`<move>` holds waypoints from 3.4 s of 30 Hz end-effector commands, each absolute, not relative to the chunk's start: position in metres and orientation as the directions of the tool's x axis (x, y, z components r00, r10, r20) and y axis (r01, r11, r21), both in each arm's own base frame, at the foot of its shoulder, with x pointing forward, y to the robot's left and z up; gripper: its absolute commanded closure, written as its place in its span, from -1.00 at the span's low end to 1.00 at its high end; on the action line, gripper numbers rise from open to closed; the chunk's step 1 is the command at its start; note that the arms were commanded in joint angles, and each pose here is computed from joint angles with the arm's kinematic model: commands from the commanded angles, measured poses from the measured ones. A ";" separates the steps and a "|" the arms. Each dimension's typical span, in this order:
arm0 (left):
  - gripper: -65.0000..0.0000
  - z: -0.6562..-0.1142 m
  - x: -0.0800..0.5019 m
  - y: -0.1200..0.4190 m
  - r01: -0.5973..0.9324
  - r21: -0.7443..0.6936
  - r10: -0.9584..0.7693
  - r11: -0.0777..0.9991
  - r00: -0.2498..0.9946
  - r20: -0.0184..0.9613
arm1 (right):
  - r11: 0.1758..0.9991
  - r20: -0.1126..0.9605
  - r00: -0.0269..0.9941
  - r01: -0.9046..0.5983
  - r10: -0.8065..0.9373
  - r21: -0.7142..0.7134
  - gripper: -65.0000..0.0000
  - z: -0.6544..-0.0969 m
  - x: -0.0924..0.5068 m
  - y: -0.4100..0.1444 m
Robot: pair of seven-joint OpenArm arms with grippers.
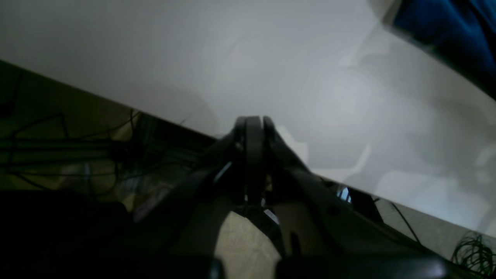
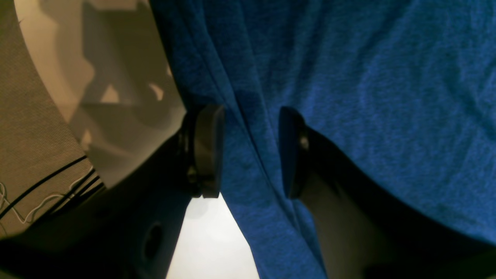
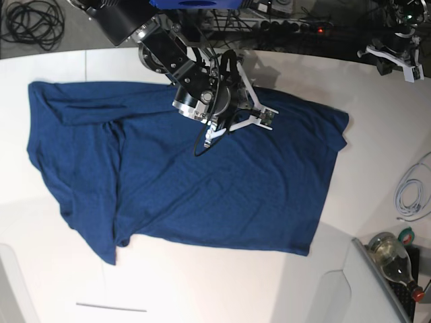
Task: Layout the t-shirt on the table in an organized manner, then fold the t-shirt properly
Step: 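Move the right gripper over the middle of the shirt edge, then grasp the shirt fabric near the edge with the right gripper and drag it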
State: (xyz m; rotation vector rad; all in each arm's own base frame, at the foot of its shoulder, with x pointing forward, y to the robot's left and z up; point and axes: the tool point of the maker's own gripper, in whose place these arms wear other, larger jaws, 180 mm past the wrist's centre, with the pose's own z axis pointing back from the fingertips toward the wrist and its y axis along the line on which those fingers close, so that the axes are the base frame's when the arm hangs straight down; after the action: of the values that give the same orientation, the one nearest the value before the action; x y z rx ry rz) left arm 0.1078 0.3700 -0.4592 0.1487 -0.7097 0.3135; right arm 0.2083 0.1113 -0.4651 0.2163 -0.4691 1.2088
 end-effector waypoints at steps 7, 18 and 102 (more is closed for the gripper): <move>1.00 -0.452 0.107 0.378 -0.331 0.046 0.214 0.943 0.706 0.675 | 0.365 0.505 0.311 -0.931 0.805 -0.009 0.35 -0.462 0.205 0.126; 1.00 -0.452 0.108 0.378 -0.328 0.047 0.212 0.944 0.707 0.675 | 0.366 0.489 0.321 -0.930 0.811 0.002 0.50 -0.469 0.203 0.123; 1.00 -0.458 0.102 0.381 -0.346 0.043 0.233 0.937 0.713 0.662 | 0.451 0.445 0.382 -0.891 0.810 -0.056 0.98 -0.452 0.241 0.097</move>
State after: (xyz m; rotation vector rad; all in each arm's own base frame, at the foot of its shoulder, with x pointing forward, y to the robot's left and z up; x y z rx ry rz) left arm 0.0972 0.3724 -0.4689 0.1463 -0.6741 0.3350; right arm 0.2317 0.0876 -0.4639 0.1946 -0.4001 1.0998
